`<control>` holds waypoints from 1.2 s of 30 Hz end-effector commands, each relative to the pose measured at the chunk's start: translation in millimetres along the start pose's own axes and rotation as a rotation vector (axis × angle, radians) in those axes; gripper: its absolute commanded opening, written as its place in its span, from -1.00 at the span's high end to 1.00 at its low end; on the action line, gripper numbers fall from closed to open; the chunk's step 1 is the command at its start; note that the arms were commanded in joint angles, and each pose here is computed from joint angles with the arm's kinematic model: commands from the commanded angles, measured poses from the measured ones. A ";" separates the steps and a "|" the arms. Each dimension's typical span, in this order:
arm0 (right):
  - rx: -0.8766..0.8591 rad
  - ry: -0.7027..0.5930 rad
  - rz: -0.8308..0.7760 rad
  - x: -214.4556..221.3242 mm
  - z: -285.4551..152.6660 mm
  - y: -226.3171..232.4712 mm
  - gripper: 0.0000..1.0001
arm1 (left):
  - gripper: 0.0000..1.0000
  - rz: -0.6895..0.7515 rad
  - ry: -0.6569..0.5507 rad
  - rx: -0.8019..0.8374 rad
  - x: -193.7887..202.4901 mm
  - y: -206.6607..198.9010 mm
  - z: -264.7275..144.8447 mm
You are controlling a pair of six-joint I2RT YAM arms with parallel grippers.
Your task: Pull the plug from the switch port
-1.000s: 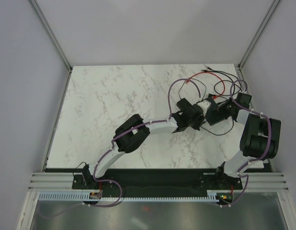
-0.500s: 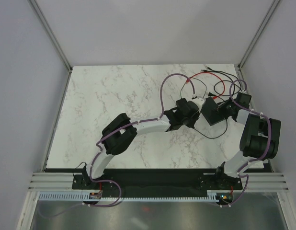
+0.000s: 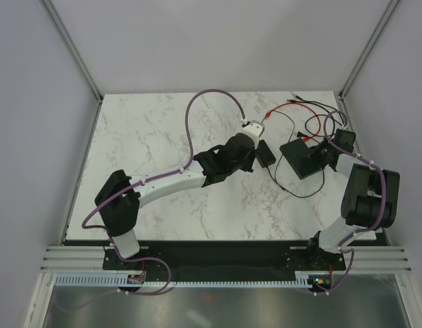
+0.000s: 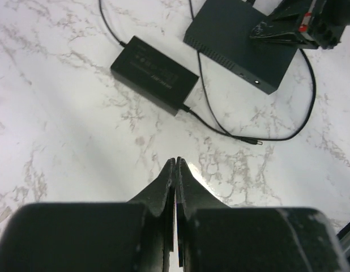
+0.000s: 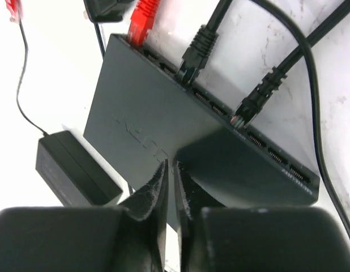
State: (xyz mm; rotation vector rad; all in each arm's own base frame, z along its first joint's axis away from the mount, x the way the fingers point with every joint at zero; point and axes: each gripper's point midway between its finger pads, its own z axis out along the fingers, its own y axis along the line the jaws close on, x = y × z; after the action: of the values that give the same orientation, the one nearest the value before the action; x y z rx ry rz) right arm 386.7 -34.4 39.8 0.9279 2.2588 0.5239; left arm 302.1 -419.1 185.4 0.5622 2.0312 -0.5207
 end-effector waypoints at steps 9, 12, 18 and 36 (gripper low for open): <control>0.019 0.110 -0.414 51.5 -23.8 64.2 -0.18 | 0.95 -0.028 -0.038 -0.096 -6.8 50.5 -38.3; -0.022 0.168 -0.569 60.3 -14.1 89.3 -0.32 | 0.95 -0.031 -0.040 -0.100 -1.9 57.9 -50.6; 0.018 0.226 -0.779 63.2 12.9 102.7 -0.96 | 0.28 -0.250 0.023 0.043 15.8 34.8 -91.5; 0.092 0.275 -0.992 107.0 49.1 128.7 -0.70 | 0.23 -0.331 -0.024 0.052 28.8 54.1 -158.6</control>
State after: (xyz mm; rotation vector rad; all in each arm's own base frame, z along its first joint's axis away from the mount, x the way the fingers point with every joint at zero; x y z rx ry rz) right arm 417.5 139.3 35.1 -0.3135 2.6260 0.1647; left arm 217.3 -287.9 221.7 0.2982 2.1071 -0.7519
